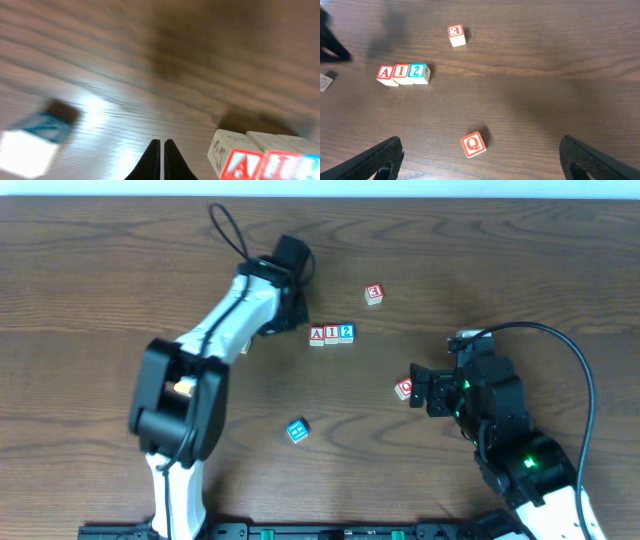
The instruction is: Spell out Ai2
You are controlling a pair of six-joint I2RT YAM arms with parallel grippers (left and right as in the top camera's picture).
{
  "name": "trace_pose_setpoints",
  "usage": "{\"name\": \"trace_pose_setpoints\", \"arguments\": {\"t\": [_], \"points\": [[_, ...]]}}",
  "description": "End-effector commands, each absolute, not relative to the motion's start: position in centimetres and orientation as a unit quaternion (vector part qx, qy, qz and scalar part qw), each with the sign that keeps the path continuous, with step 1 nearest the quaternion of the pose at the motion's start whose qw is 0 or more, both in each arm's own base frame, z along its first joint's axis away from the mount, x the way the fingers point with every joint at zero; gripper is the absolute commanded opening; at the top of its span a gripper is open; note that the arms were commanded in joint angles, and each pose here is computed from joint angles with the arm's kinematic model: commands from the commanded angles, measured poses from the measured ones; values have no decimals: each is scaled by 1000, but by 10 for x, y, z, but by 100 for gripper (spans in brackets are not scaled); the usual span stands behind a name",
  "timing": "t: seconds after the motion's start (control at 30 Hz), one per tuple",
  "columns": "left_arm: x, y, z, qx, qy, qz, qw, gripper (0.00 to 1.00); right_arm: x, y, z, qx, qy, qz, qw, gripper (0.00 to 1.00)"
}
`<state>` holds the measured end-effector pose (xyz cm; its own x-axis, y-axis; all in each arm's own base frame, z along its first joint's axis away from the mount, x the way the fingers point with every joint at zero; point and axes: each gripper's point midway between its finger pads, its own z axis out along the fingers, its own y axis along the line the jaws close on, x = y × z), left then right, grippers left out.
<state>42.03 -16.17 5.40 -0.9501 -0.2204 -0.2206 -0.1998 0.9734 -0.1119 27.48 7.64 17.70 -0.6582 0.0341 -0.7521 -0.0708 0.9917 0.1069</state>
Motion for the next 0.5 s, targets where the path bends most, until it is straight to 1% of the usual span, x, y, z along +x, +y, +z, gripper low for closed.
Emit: {"name": "trace_pose_setpoints", "arguments": {"t": [0.0, 0.1, 0.23, 0.33, 0.37, 0.47], "points": [[433, -140, 125, -87, 974, -33, 208, 6, 274, 74, 175, -1, 909, 64, 411, 99], [431, -134, 182, -58, 960, -49, 269, 6, 274, 74, 175, -1, 909, 64, 411, 99], [410, -123, 265, -34, 930, -66, 359, 7, 274, 74, 175, -1, 909, 64, 411, 99], [381, -107, 326, -41, 901, -78, 426, 24, 274, 74, 175, -1, 909, 64, 411, 99], [370, -103, 343, -42, 891, -85, 443, 26, 274, 74, 175, -1, 909, 64, 411, 99], [338, -92, 382, -46, 867, -103, 486, 41, 274, 74, 175, -1, 909, 64, 411, 99]]}}
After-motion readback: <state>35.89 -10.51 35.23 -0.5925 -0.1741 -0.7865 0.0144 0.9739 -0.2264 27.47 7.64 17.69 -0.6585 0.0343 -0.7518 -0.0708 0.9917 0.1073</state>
